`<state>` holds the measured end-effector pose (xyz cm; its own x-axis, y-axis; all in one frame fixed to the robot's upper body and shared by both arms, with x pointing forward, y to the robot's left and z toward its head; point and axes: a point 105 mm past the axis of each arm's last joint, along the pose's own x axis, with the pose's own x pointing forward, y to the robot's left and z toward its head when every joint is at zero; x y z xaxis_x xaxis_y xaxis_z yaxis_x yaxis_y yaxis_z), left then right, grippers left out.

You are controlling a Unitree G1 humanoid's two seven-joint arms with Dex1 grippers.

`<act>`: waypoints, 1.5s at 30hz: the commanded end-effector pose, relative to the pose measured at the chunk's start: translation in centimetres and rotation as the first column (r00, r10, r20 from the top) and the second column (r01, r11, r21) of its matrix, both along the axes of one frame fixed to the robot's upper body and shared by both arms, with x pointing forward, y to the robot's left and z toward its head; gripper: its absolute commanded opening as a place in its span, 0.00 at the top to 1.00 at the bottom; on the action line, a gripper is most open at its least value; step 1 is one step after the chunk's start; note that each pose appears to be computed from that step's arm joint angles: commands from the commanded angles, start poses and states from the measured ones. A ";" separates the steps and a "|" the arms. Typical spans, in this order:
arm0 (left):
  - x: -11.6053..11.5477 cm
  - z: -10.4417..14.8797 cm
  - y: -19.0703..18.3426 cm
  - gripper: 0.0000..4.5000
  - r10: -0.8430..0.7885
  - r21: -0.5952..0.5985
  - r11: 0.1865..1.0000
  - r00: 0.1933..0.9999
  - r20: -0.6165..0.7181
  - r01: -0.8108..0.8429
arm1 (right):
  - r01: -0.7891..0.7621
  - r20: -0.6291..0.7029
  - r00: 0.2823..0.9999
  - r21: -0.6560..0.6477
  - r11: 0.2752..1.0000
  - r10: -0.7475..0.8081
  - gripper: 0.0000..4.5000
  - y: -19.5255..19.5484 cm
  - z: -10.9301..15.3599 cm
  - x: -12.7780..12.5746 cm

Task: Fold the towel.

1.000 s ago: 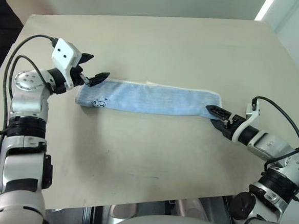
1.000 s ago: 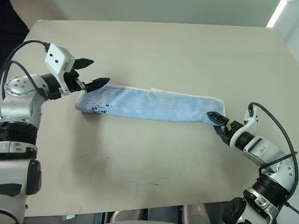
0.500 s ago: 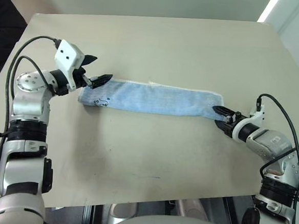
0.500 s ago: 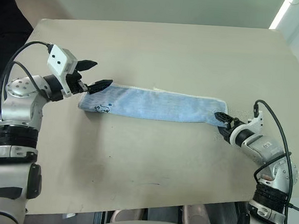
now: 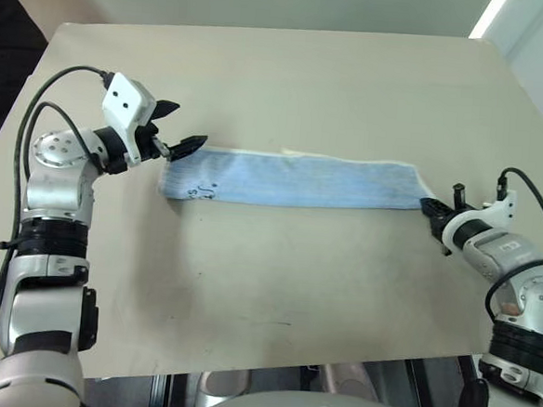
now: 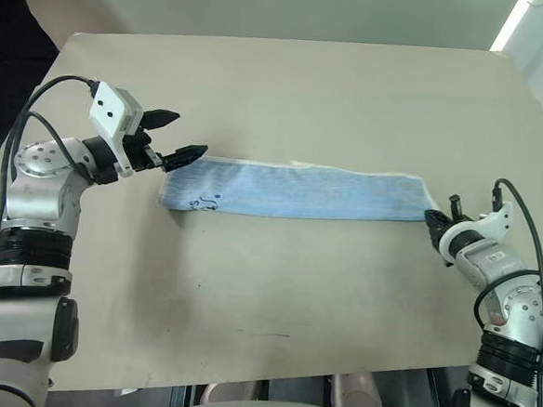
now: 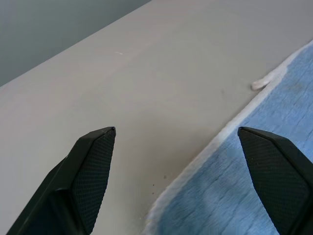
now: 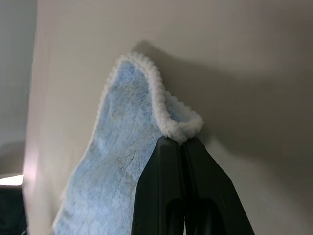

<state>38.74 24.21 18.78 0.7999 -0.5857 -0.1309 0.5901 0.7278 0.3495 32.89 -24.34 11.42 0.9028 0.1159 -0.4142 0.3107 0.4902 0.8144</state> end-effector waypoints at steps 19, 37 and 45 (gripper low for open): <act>0.5 1.2 -2.4 0.04 -0.059 -0.015 0.998 0.997 0.055 0.060 | -0.401 -0.026 0.368 -0.906 0.134 0.929 1.00 11.9 8.2 -1.2; -0.3 0.7 -3.6 0.04 -0.086 -0.032 0.996 0.995 0.048 0.087 | -0.412 -0.200 0.339 -0.910 -0.046 0.919 0.95 14.0 3.2 2.5; -0.3 0.7 -3.9 0.04 -0.094 -0.040 0.995 0.995 0.042 0.096 | -0.433 -0.149 0.245 -0.901 -0.030 0.958 0.43 14.5 4.2 0.8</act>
<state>38.60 20.85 18.17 0.7553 -0.6448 -0.1174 0.6422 0.6924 0.3288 33.90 -9.75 13.44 0.5243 0.7130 -0.4655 -0.8375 0.5307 -0.1304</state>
